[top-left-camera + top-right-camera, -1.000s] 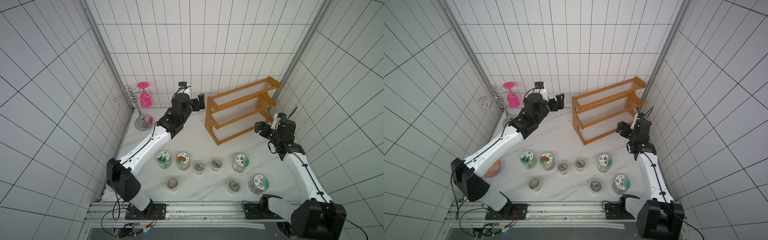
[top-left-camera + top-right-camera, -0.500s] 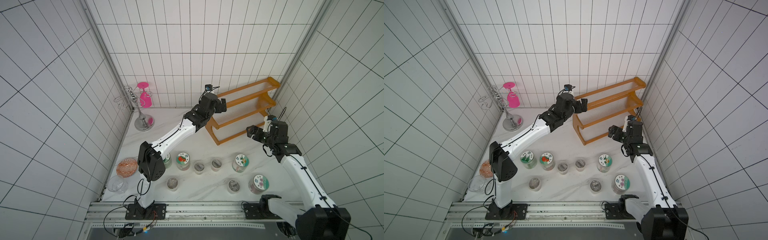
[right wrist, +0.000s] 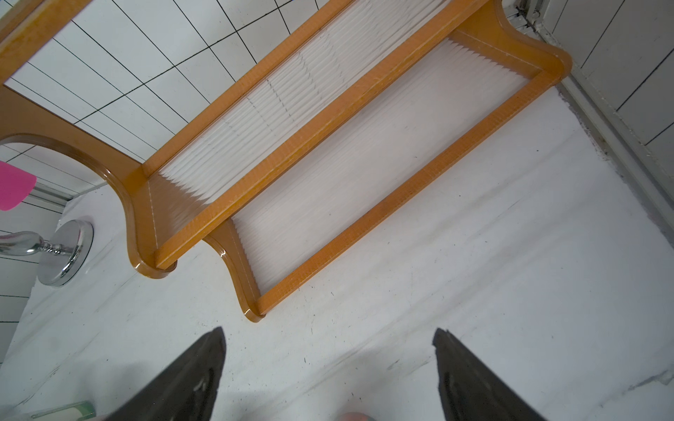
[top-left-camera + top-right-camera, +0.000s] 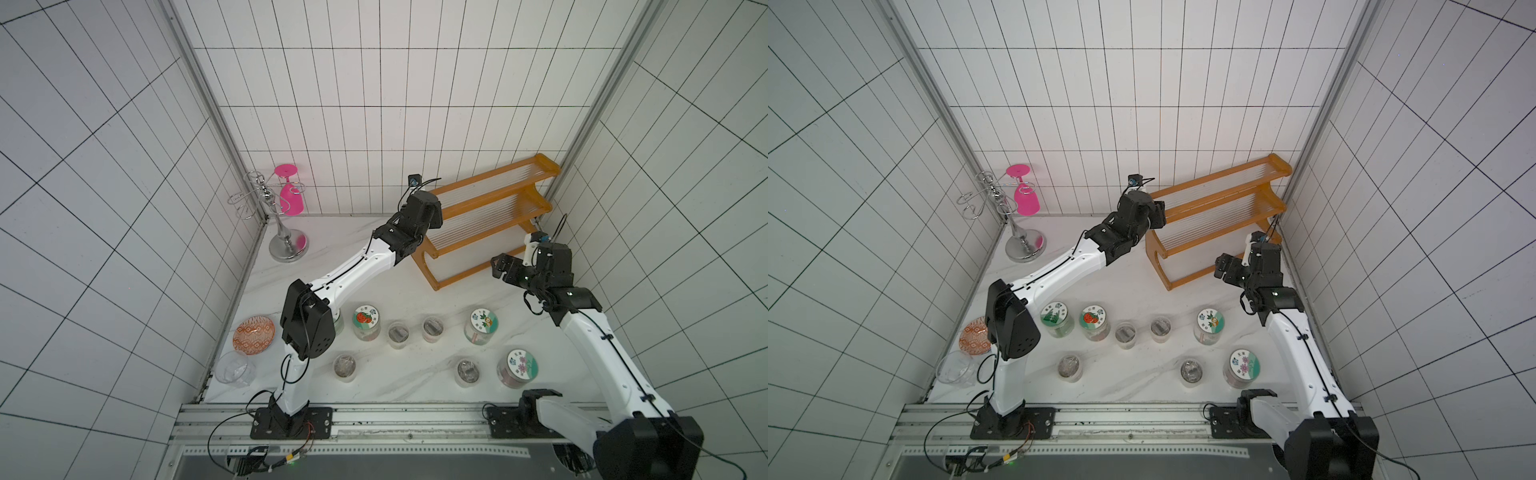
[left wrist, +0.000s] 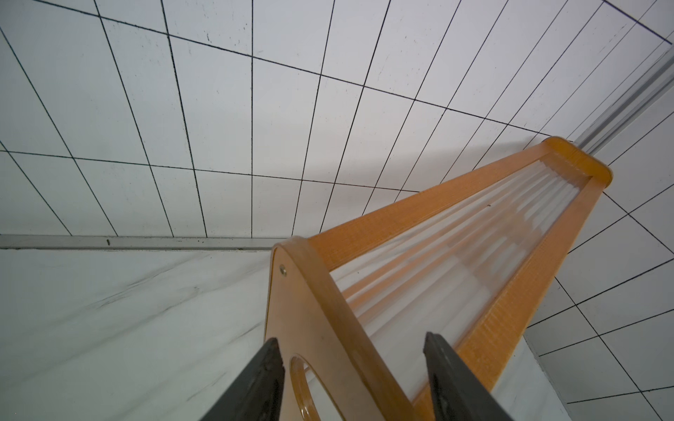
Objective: Place the seed container on the shelf
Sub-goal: Move the shelf to the center of the board.
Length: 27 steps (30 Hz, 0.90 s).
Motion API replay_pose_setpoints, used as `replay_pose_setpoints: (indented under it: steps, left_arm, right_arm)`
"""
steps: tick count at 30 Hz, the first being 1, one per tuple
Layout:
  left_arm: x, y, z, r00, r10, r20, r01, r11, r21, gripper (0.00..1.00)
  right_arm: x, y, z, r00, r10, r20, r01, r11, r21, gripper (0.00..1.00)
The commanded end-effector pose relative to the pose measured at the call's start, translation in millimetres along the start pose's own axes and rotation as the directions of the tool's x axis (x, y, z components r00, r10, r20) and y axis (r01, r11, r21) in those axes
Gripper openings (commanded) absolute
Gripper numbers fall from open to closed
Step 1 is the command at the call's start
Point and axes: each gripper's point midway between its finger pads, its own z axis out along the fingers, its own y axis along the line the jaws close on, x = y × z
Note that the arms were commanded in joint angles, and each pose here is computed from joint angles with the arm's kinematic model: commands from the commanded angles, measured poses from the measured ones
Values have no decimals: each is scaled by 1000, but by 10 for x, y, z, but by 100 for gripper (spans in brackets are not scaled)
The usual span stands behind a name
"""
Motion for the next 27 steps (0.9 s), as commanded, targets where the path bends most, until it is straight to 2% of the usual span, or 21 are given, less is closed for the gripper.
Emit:
replay_pose_setpoints:
  steps: [1, 7, 13, 20, 27]
  left_arm:
    - [-6, 178, -27, 1000, 8, -6, -8, 999, -46, 57]
    - [-62, 377, -83, 1000, -16, -14, 15, 998, -55, 44]
    - [-159, 658, -198, 1000, -22, -22, 21, 999, -48, 36]
    - [-320, 1058, -434, 1000, -10, -29, 9, 1000, -30, 34]
    - [-380, 1467, -591, 998, 19, -53, -20, 1000, -8, 33]
  right_arm:
    - [-218, 96, -172, 998, -27, 59, 27, 1000, -6, 92]
    - [-220, 84, -209, 997, -35, 66, 35, 999, 1, 92]
    - [-229, 95, -237, 997, -36, 68, 36, 999, -3, 91]
    - [-186, 128, -286, 998, -44, 49, 45, 999, -19, 89]
    - [-37, 158, -317, 998, -56, -30, 55, 998, -24, 86]
